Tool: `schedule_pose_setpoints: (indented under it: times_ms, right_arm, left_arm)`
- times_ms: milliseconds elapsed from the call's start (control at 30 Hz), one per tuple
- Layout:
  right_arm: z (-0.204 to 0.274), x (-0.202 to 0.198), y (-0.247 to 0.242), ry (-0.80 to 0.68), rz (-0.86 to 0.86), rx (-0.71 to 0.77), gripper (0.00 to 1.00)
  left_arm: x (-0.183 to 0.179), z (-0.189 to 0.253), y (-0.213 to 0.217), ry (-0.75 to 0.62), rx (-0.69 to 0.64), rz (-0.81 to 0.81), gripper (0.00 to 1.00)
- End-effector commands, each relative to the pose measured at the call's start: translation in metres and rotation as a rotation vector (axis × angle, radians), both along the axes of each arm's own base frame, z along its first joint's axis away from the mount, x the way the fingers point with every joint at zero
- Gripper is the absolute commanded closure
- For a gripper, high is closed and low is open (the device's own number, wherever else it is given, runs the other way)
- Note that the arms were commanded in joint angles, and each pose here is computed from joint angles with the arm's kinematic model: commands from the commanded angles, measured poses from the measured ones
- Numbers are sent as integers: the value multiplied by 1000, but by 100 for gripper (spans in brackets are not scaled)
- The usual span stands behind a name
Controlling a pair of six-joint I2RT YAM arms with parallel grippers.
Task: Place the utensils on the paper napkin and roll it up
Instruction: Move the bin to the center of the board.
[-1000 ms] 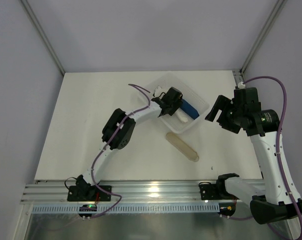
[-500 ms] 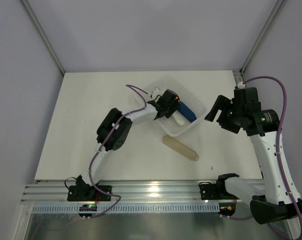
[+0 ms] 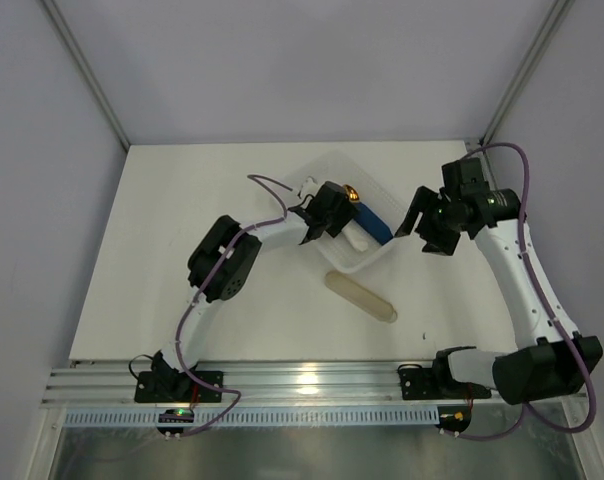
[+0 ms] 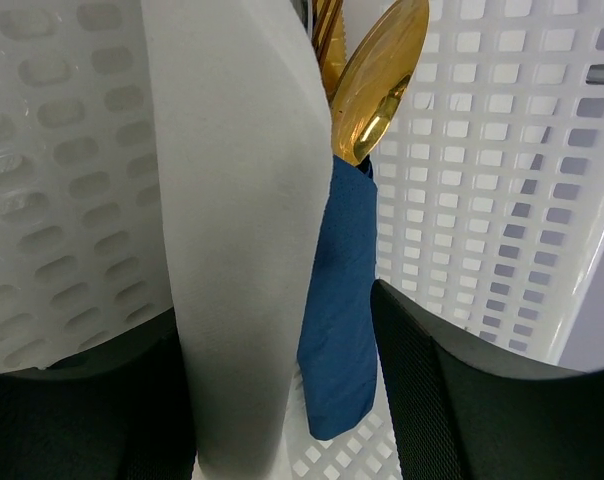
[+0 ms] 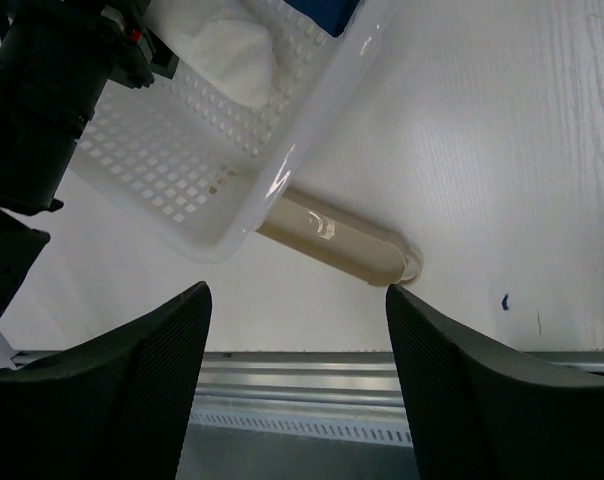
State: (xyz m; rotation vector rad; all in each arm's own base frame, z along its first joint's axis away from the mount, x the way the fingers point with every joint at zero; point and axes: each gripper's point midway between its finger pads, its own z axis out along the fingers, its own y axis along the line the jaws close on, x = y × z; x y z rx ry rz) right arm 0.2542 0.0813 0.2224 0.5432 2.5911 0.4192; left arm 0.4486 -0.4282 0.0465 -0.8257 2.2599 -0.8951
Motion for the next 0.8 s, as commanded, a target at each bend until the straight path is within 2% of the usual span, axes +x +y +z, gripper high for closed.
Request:
schedule_pose_setpoints:
  times_ms: [0,233,633,767]
  right_arm:
    - [-1,41,10,-50,-31,51,27]
    - [-45,85,10,42,-98,23,29]
    - [-100,110,5,149,-151,-27,34]
    - [-109,118,4,145,-157,-38,41]
  left_arm:
    - [-25,-41,23,117,97,-14,36]
    - [-25,-49,18,142,55,-2,36]
    - [-27,-52,21,155,64,3,36]
    - [-27,-52,20,156,60,6,35]
